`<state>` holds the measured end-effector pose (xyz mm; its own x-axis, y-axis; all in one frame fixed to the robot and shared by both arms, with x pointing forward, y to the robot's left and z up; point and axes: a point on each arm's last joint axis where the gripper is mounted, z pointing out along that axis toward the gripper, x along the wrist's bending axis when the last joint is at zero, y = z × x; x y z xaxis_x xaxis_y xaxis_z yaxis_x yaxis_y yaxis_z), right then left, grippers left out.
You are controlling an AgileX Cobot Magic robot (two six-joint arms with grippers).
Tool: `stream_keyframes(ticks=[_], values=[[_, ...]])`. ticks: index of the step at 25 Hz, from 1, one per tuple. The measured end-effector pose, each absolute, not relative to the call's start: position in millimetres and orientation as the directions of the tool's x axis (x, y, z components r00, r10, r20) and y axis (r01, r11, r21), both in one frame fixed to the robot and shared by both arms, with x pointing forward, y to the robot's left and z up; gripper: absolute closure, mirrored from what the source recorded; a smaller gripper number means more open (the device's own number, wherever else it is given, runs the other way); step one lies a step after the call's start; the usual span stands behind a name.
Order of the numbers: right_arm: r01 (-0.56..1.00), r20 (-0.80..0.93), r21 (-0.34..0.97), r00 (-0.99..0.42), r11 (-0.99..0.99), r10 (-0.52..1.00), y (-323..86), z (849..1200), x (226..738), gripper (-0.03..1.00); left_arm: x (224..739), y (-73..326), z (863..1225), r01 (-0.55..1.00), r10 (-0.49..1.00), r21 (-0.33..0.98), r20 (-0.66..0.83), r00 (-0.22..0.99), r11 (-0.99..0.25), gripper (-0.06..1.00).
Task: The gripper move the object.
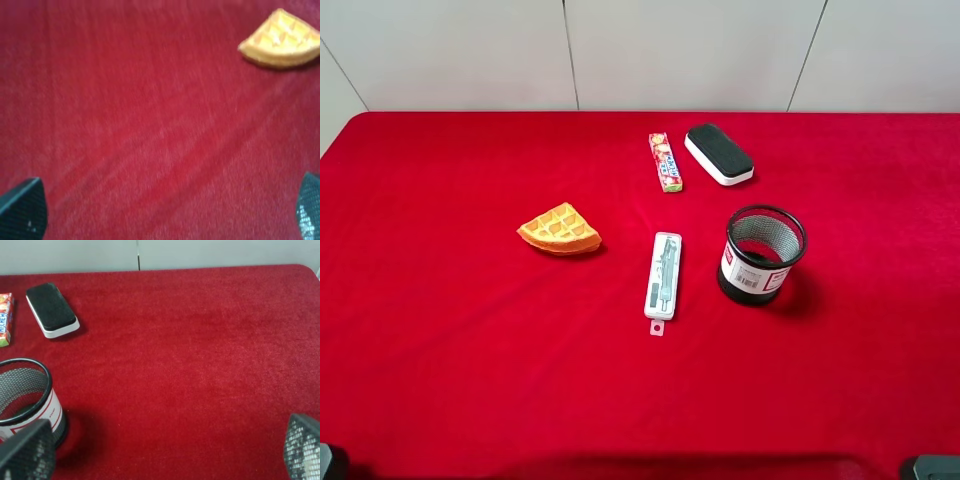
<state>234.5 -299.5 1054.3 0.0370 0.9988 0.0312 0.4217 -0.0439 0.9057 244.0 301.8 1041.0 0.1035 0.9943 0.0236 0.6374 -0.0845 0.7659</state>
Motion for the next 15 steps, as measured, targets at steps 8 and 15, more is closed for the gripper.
stream_keyframes(ticks=[8, 15], values=[[0.422, 0.031, 0.906, 0.037, -0.044, 0.999, -299, 1054, 234, 0.27, 229, 303, 1040, 0.557, 0.995, 0.827, 0.025, 0.101, -0.077, -0.05], [0.422, 0.031, 0.906, 0.037, -0.044, 0.999, -299, 1054, 234, 0.27, 229, 303, 1040, 0.557, 0.994, 0.827, 0.028, 0.102, -0.080, -0.05]])
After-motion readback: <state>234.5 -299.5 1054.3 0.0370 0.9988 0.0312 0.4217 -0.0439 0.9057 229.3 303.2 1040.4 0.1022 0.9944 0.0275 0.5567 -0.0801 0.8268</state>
